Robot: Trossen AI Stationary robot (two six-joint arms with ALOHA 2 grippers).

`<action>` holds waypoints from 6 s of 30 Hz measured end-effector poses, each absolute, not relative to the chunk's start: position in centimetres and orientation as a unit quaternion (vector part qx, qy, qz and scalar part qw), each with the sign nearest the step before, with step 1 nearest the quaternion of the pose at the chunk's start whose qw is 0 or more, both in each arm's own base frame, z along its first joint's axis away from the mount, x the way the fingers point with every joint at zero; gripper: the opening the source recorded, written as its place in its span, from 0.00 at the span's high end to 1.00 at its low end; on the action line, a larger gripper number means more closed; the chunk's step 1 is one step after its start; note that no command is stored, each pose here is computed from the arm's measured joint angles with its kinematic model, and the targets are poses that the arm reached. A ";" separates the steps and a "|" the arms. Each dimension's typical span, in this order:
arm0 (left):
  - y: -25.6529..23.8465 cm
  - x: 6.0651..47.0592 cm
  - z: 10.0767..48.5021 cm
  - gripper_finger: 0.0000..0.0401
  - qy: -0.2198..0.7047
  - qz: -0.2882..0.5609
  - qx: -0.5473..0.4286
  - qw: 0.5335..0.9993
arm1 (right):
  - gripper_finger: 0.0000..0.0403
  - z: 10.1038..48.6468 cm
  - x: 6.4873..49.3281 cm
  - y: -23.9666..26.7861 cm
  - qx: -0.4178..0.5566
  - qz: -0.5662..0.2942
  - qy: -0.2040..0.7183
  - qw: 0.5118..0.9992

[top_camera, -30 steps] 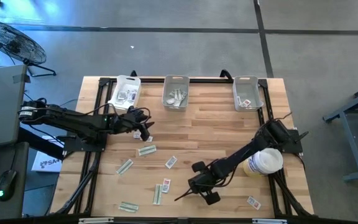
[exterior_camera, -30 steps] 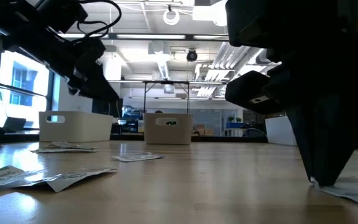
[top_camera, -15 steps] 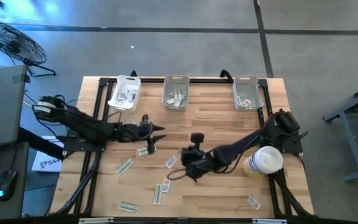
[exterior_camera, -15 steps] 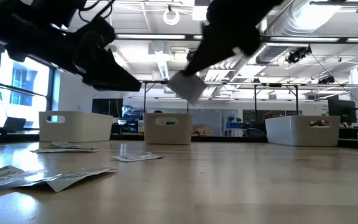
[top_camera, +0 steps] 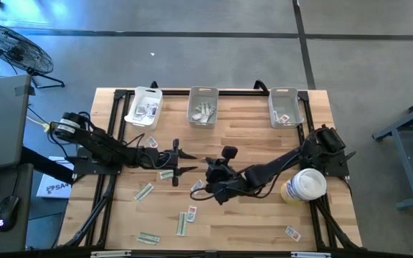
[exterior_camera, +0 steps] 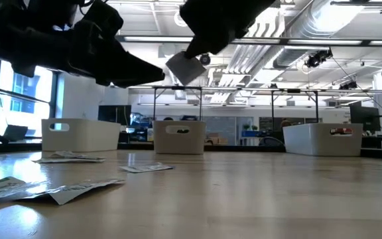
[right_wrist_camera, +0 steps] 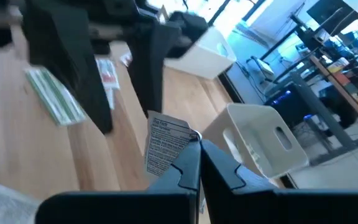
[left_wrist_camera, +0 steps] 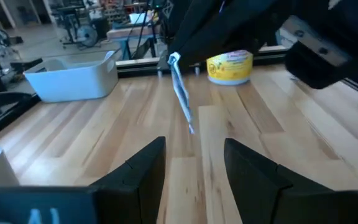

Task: Pick & Place First Aid Supplies
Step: Put the blue pad into the white bin, then put the green pad into the left gray bin

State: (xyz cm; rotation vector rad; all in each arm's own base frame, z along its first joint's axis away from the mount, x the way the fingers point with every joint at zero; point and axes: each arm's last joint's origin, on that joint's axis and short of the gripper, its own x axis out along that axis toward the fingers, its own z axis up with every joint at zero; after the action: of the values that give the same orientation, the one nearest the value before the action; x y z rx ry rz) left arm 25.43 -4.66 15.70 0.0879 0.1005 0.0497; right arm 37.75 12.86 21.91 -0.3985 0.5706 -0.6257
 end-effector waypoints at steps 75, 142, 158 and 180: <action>16.4 15.2 17.5 1.00 0.353 0.586 -0.140 0.716 | 0.68 23.0 40.7 10.1 -0.075 -0.178 0.231 0.954; -6.9 17.8 18.0 0.60 0.485 0.081 0.003 0.871 | 0.57 19.1 41.8 11.8 -0.096 -0.029 0.280 0.955; -8.9 22.5 13.6 0.60 0.442 0.089 0.029 0.892 | 0.58 19.1 41.7 11.8 -0.082 -0.035 0.283 0.955; -8.8 22.6 12.0 0.98 0.451 0.162 -0.017 0.878 | 0.58 19.1 41.7 11.8 -0.087 -0.038 0.283 0.955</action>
State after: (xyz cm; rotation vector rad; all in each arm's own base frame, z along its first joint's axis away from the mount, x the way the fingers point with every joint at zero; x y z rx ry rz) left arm 22.57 -8.76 11.95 -0.0345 0.9406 0.3374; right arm 41.74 11.78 19.10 -0.1771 0.5738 -0.0763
